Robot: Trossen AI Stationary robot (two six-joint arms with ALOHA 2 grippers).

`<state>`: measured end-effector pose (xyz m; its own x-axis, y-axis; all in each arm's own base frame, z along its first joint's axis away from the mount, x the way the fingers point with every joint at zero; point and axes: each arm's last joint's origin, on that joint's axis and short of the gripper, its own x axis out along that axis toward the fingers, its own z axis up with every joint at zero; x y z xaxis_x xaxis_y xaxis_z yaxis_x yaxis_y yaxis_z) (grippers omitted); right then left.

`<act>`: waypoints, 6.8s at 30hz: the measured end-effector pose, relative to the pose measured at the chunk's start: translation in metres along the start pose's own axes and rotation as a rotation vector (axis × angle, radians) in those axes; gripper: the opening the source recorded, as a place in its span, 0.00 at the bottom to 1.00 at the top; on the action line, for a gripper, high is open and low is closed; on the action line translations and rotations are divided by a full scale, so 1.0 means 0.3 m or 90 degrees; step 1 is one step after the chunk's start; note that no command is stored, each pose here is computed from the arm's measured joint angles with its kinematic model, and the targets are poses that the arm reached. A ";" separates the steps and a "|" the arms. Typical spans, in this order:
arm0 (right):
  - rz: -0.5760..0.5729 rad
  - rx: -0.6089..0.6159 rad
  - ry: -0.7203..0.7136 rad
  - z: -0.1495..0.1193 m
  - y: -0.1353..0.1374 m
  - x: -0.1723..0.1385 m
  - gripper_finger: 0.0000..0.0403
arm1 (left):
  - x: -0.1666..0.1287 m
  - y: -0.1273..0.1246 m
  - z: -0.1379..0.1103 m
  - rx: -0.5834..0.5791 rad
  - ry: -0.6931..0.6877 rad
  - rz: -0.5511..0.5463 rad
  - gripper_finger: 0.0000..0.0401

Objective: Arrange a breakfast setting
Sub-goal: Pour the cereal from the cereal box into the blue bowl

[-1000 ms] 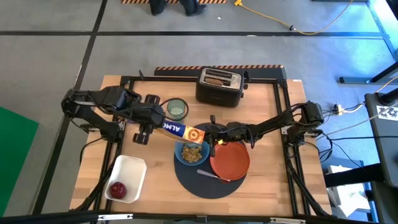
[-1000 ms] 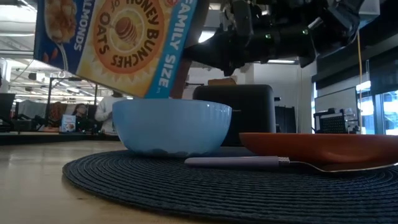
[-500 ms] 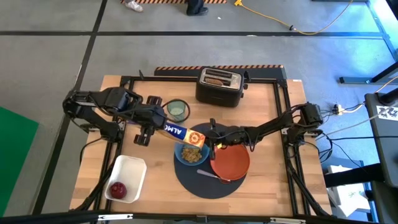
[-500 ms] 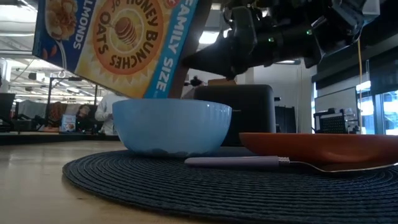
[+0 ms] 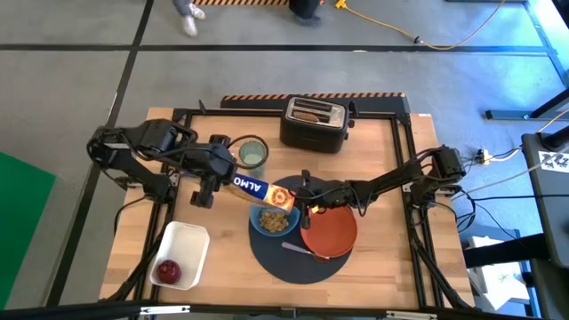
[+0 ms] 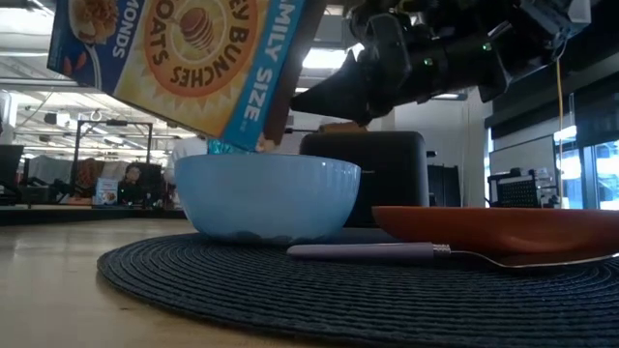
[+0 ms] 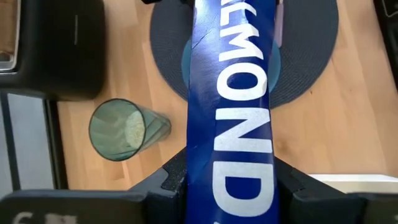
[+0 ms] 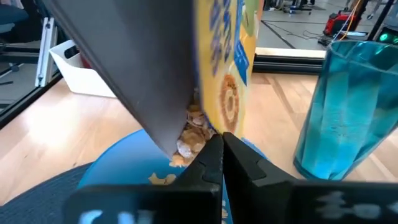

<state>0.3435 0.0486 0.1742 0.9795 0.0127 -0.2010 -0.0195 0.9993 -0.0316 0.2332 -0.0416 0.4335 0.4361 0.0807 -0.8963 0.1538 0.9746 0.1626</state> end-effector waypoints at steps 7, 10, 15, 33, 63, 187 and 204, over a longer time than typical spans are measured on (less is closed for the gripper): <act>0.021 0.015 -0.004 0.007 0.001 -0.003 0.01 | 0.013 -0.008 0.007 0.004 0.011 -0.011 0.30; 0.031 0.014 -0.012 0.013 0.003 -0.003 0.07 | 0.016 -0.008 0.007 0.003 0.014 -0.009 0.30; 0.031 0.012 -0.005 0.041 0.000 -0.025 0.27 | 0.017 -0.007 0.006 -0.012 0.016 -0.006 0.30; 0.035 0.012 0.047 0.085 -0.006 -0.077 0.57 | 0.030 0.022 0.008 -0.048 0.025 0.006 0.30; -0.036 -0.031 -0.032 0.122 -0.017 -0.075 0.00 | 0.044 -0.001 0.096 -0.033 0.011 -0.021 0.30; 0.112 -0.044 0.010 0.177 -0.052 -0.084 0.61 | -0.004 0.030 0.066 -0.057 -0.016 0.010 0.30; 0.081 0.027 0.028 0.182 -0.101 -0.109 0.59 | -0.087 0.007 0.015 -0.070 -0.063 0.033 0.30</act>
<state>0.3230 0.0199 0.2352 0.9598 0.1392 -0.2438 -0.1338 0.9903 0.0385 0.2263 -0.0425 0.4591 0.5272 0.1152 -0.8419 0.0329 0.9873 0.1557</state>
